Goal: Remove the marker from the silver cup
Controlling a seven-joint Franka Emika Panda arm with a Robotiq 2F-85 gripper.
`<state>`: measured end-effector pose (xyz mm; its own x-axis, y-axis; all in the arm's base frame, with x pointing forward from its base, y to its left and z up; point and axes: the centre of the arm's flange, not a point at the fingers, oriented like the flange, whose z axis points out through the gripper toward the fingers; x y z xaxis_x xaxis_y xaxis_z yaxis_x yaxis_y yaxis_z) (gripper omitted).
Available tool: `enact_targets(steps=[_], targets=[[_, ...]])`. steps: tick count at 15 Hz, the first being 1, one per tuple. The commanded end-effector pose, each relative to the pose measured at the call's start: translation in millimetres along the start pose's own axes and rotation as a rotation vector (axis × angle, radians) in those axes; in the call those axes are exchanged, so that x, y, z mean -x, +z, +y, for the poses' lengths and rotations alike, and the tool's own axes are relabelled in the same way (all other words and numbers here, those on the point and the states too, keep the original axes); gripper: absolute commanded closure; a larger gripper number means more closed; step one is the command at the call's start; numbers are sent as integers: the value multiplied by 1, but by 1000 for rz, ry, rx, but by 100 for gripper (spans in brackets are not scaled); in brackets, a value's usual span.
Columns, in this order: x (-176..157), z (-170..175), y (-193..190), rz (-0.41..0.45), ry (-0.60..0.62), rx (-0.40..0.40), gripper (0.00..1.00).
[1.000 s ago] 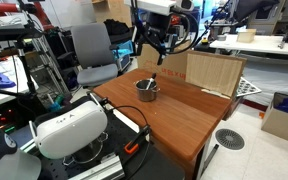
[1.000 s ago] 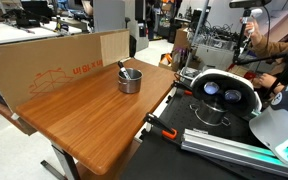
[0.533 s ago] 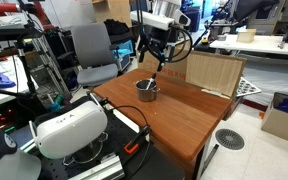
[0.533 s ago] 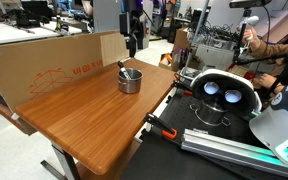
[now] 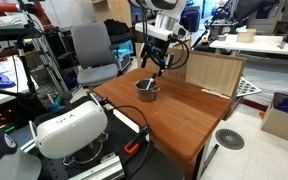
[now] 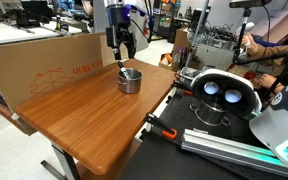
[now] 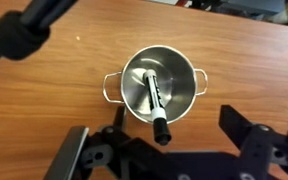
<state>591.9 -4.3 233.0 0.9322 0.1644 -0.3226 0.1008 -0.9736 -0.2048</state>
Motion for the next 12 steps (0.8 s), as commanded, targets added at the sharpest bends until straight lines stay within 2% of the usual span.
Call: enact_targets(steps=[1, 9, 10, 12], targets=[[-23, 0, 1, -50, 19, 5, 0], [-31, -7, 30, -21, -5, 50, 0], [-31, -8, 32, -17, -9, 56, 20], [-30, -10, 36, -1, -20, 73, 32]])
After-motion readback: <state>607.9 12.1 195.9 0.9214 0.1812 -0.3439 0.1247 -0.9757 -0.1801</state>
